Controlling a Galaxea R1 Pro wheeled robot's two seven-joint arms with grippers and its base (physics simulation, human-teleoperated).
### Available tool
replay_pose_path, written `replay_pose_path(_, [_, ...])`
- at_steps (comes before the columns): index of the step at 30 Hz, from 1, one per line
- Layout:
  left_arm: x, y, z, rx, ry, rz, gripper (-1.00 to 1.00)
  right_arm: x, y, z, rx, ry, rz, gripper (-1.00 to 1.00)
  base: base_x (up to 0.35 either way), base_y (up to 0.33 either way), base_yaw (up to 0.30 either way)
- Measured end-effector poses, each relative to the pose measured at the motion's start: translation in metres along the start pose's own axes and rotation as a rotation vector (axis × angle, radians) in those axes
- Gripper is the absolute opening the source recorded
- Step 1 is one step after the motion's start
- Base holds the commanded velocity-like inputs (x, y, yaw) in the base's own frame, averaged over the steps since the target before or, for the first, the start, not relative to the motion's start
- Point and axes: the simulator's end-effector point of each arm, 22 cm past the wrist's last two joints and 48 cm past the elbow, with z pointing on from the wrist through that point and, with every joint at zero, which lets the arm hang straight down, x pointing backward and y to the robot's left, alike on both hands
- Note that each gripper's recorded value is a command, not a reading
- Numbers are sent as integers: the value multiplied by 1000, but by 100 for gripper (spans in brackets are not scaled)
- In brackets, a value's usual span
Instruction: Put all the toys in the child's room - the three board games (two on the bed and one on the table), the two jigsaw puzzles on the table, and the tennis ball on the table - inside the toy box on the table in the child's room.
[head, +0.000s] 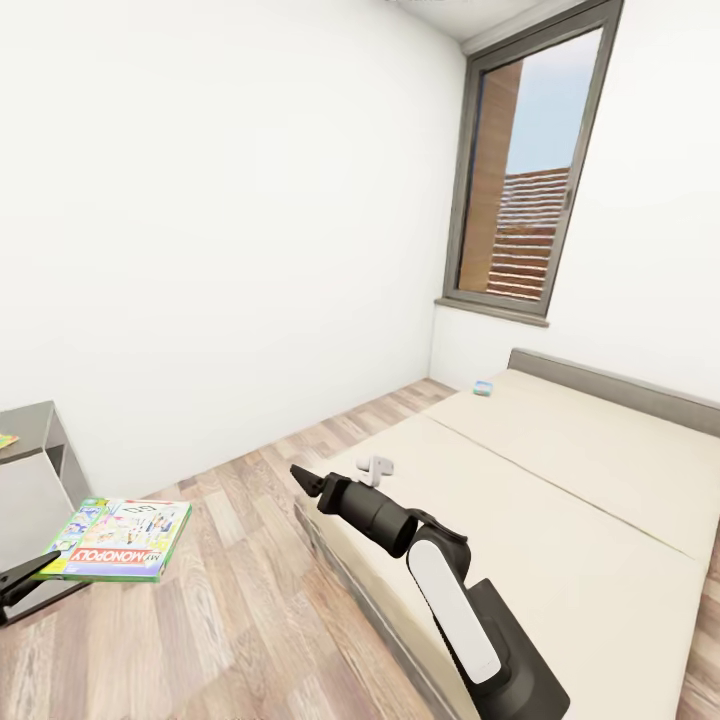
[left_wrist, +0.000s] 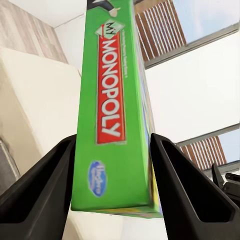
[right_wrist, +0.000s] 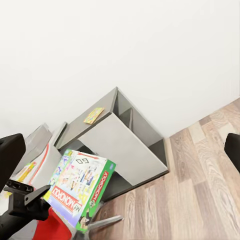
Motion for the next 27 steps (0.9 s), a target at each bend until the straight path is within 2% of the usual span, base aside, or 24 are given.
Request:
replay_pose_path(12, [-8, -20, -2, 8, -3, 7, -100, -14, 16, -3, -4, -3, -7, 100, 0, 0, 268])
replay_pose_path(23, [-9, -24, -3, 14, -6, 11, -100, -17, 20, -4, -8, -8, -14, 100, 3, 0, 268])
replay_pose_path(27, [-9, -26, -4, 17, -7, 13, -100, -16, 21, -4, -7, -7, -15, 100, 173, 0, 268])
